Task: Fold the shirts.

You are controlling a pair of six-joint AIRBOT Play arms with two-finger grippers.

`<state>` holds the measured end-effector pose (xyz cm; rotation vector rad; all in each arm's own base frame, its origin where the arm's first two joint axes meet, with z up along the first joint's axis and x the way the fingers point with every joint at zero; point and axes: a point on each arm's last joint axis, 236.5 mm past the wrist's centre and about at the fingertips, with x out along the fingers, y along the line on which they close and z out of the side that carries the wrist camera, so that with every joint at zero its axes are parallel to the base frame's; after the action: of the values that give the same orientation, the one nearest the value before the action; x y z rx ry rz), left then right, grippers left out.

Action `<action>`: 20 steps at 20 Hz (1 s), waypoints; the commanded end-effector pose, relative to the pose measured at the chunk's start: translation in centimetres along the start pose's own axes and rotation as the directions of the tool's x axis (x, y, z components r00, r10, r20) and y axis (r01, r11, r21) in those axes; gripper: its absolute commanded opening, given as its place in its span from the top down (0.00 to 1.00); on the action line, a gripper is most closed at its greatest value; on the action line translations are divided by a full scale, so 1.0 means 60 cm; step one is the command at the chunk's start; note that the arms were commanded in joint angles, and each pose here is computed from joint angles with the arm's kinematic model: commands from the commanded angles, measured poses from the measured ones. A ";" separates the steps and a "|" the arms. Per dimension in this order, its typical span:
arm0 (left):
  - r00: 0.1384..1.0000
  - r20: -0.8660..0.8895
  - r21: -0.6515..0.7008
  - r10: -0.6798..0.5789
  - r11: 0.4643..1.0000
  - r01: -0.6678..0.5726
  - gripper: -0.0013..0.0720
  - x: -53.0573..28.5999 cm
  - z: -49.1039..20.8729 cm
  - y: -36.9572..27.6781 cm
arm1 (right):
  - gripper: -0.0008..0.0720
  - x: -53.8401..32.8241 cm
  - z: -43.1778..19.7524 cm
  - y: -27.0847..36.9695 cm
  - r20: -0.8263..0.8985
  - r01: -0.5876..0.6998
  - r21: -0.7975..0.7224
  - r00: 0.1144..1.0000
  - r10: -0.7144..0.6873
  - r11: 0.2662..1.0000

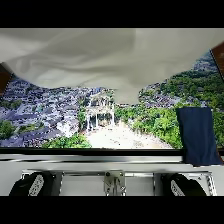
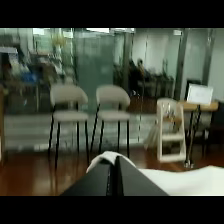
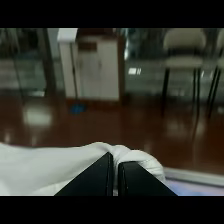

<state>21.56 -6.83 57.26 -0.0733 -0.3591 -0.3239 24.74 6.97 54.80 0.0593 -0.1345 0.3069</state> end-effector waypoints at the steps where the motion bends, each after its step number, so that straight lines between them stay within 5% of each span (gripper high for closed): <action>1: 0.998 0.049 0.024 0.033 0.999 -0.034 0.93 -0.069 0.055 -0.048 | 0.90 -0.120 0.076 0.015 0.120 0.072 -0.033 0.990 -0.067 0.997; 6: 0.921 -0.351 0.037 0.171 0.985 -0.169 0.93 -0.085 -0.118 0.022 | 0.90 -0.099 -0.099 -0.050 -0.306 0.184 -0.060 0.932 -0.193 0.981; 10: 0.741 -0.659 -0.061 0.126 0.974 -0.220 0.93 -0.102 -0.324 0.069 | 0.90 -0.049 -0.338 -0.111 -0.736 0.234 -0.050 0.648 -0.195 0.971; 13: 0.587 -0.807 -0.155 0.064 0.936 -0.315 0.93 -0.118 -0.504 0.113 | 0.90 0.018 -0.529 -0.149 -0.871 0.271 -0.013 0.470 -0.144 0.963; 16: 0.480 -0.877 -0.227 0.010 0.872 -0.434 0.93 -0.116 -0.666 0.163 | 0.90 0.127 -0.686 -0.186 -0.871 0.312 0.050 0.479 -0.111 0.949; 20: 0.454 -0.883 -0.371 -0.119 0.769 -0.520 0.93 -0.056 -0.822 0.208 | 0.90 0.284 -0.789 -0.195 -0.778 0.375 0.282 0.629 -0.019 0.883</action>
<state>35.03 -0.40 15.45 -0.4469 0.8028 -0.1472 43.87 3.19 13.77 0.1910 0.9086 0.0958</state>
